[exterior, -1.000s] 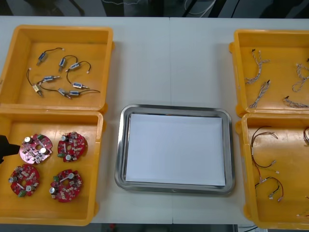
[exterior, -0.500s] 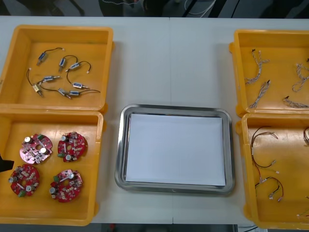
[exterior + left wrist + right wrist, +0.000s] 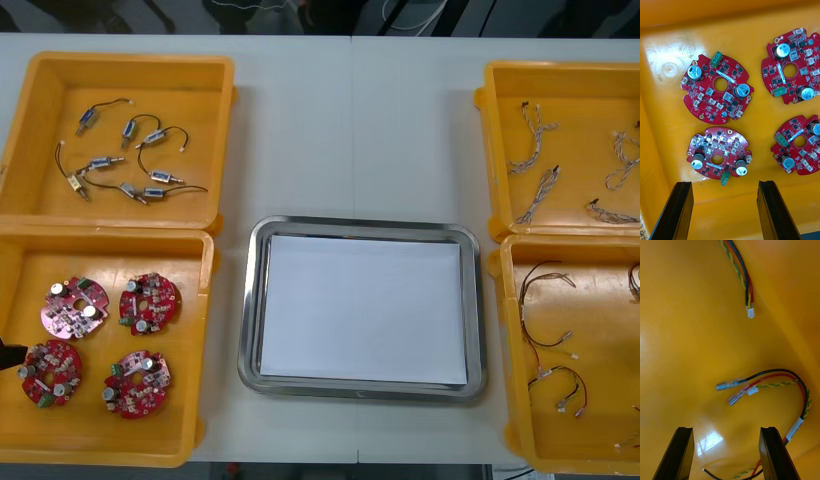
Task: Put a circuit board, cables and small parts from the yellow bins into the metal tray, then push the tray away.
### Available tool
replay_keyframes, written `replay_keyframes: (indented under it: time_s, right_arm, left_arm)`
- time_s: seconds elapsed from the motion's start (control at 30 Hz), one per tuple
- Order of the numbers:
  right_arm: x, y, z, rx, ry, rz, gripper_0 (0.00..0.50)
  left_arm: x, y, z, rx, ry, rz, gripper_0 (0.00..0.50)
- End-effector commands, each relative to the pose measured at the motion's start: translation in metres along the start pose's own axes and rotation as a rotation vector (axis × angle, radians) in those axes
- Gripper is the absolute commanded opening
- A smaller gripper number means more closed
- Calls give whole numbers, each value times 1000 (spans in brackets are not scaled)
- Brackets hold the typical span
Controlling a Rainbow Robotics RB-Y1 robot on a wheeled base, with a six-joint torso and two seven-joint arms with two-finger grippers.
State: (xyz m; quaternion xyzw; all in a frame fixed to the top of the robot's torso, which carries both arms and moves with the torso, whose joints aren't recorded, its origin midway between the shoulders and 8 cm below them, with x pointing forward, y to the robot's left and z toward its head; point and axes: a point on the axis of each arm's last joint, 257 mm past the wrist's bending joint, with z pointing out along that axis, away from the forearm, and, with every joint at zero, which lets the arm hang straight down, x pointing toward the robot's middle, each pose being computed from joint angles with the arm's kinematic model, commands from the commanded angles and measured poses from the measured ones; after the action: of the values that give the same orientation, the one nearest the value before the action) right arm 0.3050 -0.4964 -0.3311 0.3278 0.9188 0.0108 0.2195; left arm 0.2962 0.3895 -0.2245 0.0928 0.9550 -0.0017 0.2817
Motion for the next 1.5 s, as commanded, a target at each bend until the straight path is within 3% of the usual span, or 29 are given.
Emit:
replay_keyframes:
  time_s: [0.03, 0.43, 0.83, 1.5]
  right_arm:
    - [-9, 9, 7, -15, -19, 17, 500]
    - [-25, 8, 14, -16, -37, 42, 500]
    - [-28, 6, 21, -29, -48, 63, 500]
    - [-5, 0, 29, -32, -10, 115, 500]
  left_arm:
    - [19, -4, 5, -5, 39, 55, 500]
    - [40, 0, 18, -8, 49, 180, 500]
    - [66, 8, 40, 27, 28, 293, 500]
    - [64, 3, 64, 48, 27, 357, 500]
